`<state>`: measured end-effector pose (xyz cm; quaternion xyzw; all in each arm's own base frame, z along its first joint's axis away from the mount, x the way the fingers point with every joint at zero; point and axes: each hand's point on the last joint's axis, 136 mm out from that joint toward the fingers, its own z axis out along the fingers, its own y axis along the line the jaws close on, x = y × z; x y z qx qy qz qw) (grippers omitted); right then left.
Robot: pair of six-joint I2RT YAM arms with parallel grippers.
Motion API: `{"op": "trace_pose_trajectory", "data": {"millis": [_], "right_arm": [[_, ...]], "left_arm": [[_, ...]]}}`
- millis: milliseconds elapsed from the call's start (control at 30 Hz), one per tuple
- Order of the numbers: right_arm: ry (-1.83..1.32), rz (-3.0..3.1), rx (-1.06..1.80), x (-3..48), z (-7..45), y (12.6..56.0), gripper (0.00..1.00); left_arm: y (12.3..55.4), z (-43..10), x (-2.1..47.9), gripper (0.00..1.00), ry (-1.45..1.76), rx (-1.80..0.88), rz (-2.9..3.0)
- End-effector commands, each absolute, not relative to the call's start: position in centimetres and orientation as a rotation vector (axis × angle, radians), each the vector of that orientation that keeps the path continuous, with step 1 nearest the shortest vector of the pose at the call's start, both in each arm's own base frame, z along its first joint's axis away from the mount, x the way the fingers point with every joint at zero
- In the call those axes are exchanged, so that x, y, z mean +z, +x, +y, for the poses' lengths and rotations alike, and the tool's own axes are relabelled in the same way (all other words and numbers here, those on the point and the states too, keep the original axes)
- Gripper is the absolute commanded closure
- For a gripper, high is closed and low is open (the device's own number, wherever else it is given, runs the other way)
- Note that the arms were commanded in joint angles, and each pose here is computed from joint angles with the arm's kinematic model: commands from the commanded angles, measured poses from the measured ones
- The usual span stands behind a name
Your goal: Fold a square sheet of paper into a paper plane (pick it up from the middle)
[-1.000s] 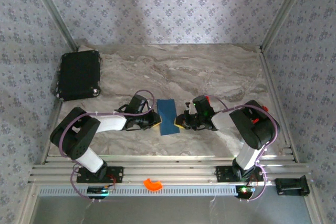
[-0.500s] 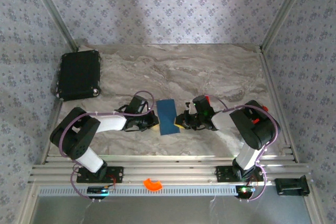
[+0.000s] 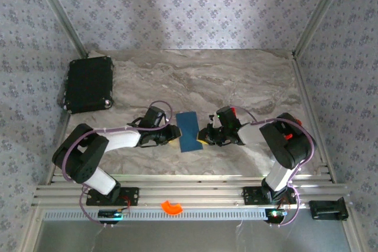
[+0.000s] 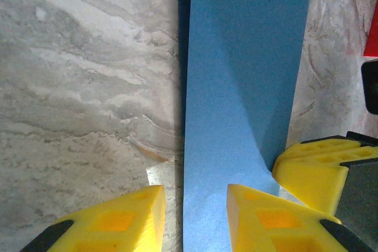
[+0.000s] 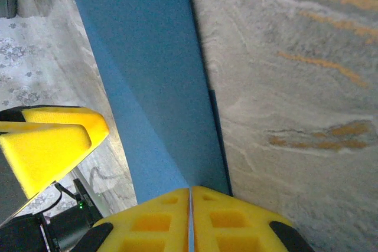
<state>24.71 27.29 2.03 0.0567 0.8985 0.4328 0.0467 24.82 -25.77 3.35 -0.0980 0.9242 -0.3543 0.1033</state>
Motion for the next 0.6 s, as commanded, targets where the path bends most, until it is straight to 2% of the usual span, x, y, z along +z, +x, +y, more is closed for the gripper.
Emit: {"op": "trace_pose_trajectory", "data": {"millis": [0,567], "right_arm": [[0.313,2.92,1.073,-2.3,23.9,22.7,0.89],[0.333,2.914,1.095,-2.6,23.6,22.3,0.89]], "left_arm": [[24.6,-26.3,3.5,0.66,-0.245,-1.061,2.736],[24.7,-27.9,3.1,0.71,-0.195,-1.112,2.759]]}}
